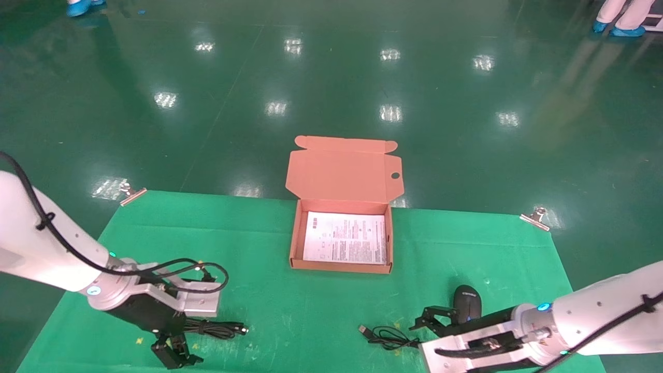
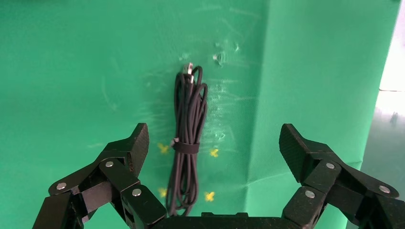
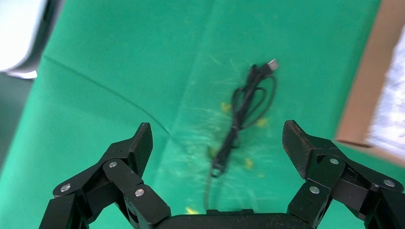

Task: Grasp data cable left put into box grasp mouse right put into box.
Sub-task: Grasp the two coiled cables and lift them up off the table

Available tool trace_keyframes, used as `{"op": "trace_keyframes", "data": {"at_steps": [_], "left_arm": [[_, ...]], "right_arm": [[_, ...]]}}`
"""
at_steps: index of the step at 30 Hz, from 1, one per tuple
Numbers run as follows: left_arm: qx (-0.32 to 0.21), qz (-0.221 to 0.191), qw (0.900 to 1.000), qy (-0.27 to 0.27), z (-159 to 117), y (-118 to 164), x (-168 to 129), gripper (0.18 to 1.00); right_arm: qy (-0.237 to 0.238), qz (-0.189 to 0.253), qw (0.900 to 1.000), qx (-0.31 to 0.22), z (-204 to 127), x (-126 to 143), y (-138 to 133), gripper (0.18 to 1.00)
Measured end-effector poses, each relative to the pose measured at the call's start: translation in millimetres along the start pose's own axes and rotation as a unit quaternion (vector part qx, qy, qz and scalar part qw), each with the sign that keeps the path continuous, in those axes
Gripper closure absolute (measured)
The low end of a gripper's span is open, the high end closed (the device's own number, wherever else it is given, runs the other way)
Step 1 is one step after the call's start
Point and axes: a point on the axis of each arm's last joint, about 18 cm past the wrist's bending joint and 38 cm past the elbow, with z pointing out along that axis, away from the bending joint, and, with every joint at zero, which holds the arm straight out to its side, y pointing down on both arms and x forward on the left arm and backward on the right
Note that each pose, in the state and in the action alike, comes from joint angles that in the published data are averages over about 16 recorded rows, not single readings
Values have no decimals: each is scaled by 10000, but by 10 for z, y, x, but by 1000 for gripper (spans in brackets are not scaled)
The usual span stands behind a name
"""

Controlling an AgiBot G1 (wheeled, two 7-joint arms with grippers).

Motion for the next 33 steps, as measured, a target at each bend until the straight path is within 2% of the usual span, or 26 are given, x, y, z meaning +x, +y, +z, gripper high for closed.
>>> {"op": "trace_keyframes", "data": {"at_steps": [7,19,33], "left_arm": [[-107,-120,9999,-45,241,128,-24,184],[-341,-307,9988,-160,446,285,-71,184],[-418,-587,9971,-263,476,407,-78,203]], "right_arm": [[-27,448,9990,16,281,17,119,178],[137,423,9988,-188,613,56,320,178],[369,487,9978,-275,714,68,433,185]]}}
